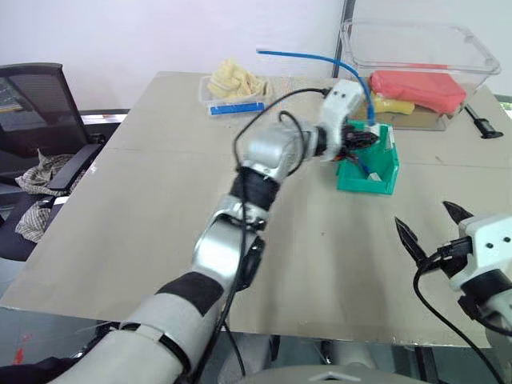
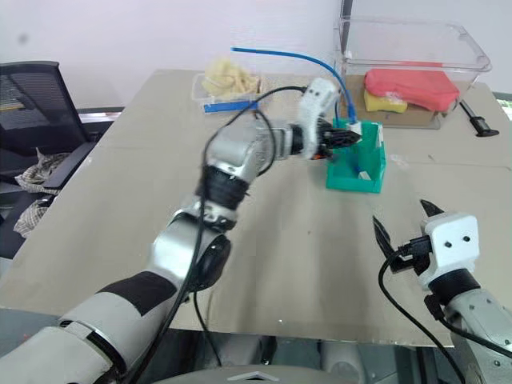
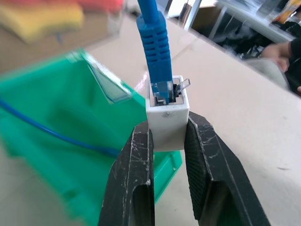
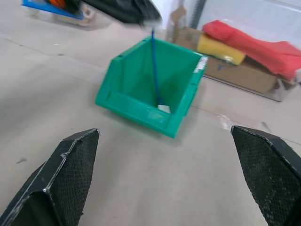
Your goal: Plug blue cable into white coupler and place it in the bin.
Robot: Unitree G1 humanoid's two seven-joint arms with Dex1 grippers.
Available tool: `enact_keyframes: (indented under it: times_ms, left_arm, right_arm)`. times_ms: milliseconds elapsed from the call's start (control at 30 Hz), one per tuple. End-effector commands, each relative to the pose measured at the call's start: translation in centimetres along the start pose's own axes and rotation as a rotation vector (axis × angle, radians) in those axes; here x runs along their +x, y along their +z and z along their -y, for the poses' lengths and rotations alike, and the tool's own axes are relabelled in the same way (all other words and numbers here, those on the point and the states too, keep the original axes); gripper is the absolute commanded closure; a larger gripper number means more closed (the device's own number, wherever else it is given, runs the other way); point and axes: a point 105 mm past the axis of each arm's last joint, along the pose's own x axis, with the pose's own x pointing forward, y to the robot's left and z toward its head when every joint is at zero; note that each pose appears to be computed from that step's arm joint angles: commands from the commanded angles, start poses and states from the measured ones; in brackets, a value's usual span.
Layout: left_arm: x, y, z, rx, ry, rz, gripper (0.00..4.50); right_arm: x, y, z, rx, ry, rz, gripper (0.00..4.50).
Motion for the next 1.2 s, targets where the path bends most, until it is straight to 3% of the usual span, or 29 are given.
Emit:
enact_keyframes:
  times_ms: [33,100,167,267,400,467,533,633,833,1200]
  left_arm:
    - [1.2,0.6,-0.9,-0.026,0.095,-0.002,3.17]
    - [1.5,1.0,-0.9,-0.033,0.11,0.004,2.42]
    - [1.3,1.9,-0.8,-0.035,0.102,0.012,1.21]
    - [0.2,2.4,-1.1,-0.056,0.058,-0.003,0.14]
    - [-1.8,3.4,-1.6,-0.071,-0.025,0.053,0.14]
    - [-4.4,3.3,-2.7,0.068,-0.039,0.145,0.14]
    - [-7.4,1.8,-3.8,0.236,-0.005,0.296,0.14]
    - [-10.2,-0.8,-4.2,0.323,0.032,0.345,0.14]
    - [-16.1,-8.2,-4.2,0.378,0.029,0.253,0.14]
    - [-23.0,-15.4,-3.7,0.283,0.105,0.082,0.14]
  right_arm:
    - [-0.1,1.8,0.1,-0.038,-0.02,0.072,0.0]
    - [0.1,1.9,0.0,-0.039,-0.019,0.076,0.0]
    - [0.2,2.1,-0.1,-0.04,-0.016,0.083,0.0]
    - [0.3,2.3,-0.1,-0.037,-0.011,0.088,0.0]
    - [0.3,2.1,0.0,-0.035,0.0,0.079,0.0]
    - [0.6,1.9,0.2,-0.037,0.023,0.076,0.0]
    - [1.2,1.6,0.5,-0.042,0.072,0.066,0.0]
    - [1.7,1.3,0.9,-0.052,0.133,0.05,0.0]
    - [1.7,0.3,1.1,-0.056,0.311,-0.026,0.0]
    - [-0.4,-2.7,2.2,-0.058,0.403,-0.164,0.0]
